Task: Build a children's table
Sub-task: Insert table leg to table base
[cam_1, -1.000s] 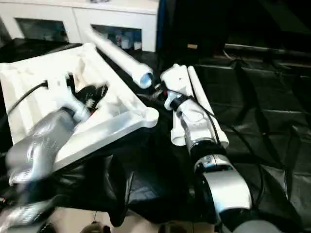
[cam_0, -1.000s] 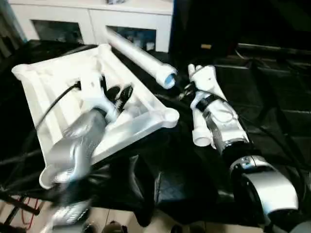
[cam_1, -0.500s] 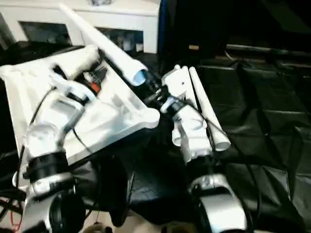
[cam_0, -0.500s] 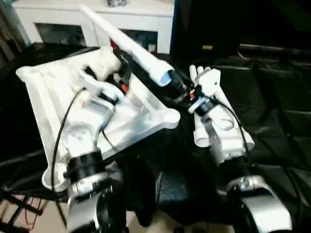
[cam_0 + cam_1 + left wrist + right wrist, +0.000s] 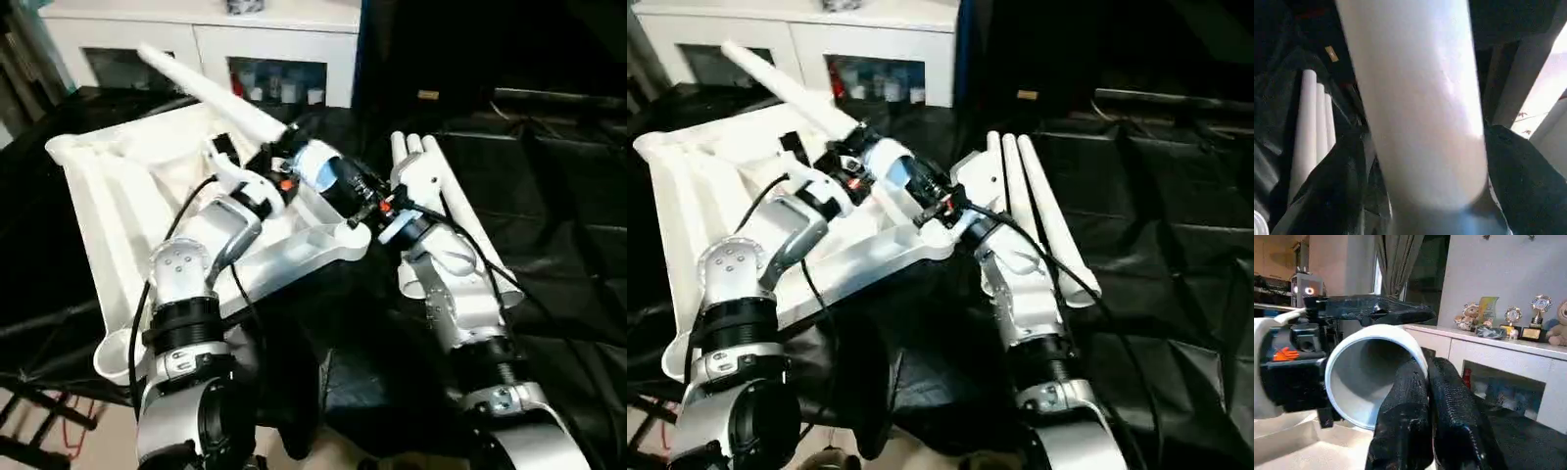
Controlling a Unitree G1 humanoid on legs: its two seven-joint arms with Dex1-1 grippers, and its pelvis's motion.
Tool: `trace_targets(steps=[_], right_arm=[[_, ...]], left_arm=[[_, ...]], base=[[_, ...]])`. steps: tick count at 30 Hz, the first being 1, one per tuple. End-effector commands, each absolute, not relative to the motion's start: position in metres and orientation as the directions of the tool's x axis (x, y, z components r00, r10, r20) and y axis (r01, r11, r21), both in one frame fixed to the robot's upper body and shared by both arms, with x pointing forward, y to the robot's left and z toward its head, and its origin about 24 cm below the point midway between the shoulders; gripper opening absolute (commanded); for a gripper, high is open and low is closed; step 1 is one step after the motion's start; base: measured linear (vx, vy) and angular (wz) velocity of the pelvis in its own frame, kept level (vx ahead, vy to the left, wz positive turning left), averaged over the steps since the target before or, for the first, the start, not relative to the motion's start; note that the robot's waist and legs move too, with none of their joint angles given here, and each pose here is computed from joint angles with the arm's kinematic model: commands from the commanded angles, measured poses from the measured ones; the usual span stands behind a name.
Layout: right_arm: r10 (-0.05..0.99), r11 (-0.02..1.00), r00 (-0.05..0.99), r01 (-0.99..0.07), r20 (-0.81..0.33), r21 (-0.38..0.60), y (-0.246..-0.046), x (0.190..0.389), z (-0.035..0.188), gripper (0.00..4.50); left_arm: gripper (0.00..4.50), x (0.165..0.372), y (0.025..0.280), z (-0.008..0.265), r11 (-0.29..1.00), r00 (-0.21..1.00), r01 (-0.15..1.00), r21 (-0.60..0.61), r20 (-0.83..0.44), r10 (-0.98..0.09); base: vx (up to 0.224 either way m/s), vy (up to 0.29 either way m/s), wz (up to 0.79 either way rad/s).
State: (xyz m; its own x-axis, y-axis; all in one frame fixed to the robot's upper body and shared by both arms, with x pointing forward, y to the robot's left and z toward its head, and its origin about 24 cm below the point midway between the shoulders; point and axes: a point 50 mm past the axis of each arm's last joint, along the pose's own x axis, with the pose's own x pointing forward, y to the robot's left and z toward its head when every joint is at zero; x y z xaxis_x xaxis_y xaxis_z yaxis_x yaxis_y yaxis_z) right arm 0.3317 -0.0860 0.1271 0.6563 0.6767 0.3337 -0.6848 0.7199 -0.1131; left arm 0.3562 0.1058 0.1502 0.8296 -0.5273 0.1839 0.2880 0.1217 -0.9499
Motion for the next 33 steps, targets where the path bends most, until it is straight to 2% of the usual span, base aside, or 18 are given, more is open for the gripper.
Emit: trace_targets(steps=[1,4,10,17,28,30,33], right_arm=[[0.682,0.711,0.641,-0.694,0.352,-0.114,-0.084,0.329,0.132,0.0],[0.679,0.712,0.648,-0.695,0.344,-0.097,-0.088,0.326,0.129,0.0],[0.684,0.707,0.656,-0.703,0.32,-0.071,-0.097,0.319,0.126,0.0],[0.684,0.711,0.665,-0.7,0.3,-0.07,-0.105,0.316,0.122,0.0],[0.679,0.726,0.683,-0.68,0.27,-0.104,-0.109,0.315,0.123,0.0],[0.682,0.722,0.68,-0.684,0.269,-0.102,-0.11,0.314,0.123,0.38],[0.714,0.681,0.646,-0.73,0.271,-0.055,-0.111,0.308,0.121,0.58]], left_arm=[[3.48,0.36,0.107,0.16,0.11,0.825,0.32,-0.941,0.22,-0.52],[3.36,0.361,0.112,0.164,0.074,0.827,0.332,-0.94,0.252,-0.502],[2.8,0.363,0.116,0.165,0.05,0.824,0.338,-0.94,0.269,-0.499],[2.13,0.362,0.116,0.166,0.079,0.806,0.358,-0.93,0.265,-0.529],[2.04,0.358,0.112,0.171,0.298,0.788,0.441,-0.847,0.205,-0.581],[2.04,0.357,0.112,0.173,0.354,0.792,0.458,-0.815,0.194,-0.578],[2.04,0.356,0.112,0.178,0.416,0.793,0.494,-0.764,0.2,-0.575]], base=[[0.0,0.0,0.0],[0.0,0.0,0.0],[0.0,0.0,0.0],[0.0,0.0,0.0],[0.0,0.0,0.0],[0.0,0.0,0.0],[0.0,0.0,0.0]])
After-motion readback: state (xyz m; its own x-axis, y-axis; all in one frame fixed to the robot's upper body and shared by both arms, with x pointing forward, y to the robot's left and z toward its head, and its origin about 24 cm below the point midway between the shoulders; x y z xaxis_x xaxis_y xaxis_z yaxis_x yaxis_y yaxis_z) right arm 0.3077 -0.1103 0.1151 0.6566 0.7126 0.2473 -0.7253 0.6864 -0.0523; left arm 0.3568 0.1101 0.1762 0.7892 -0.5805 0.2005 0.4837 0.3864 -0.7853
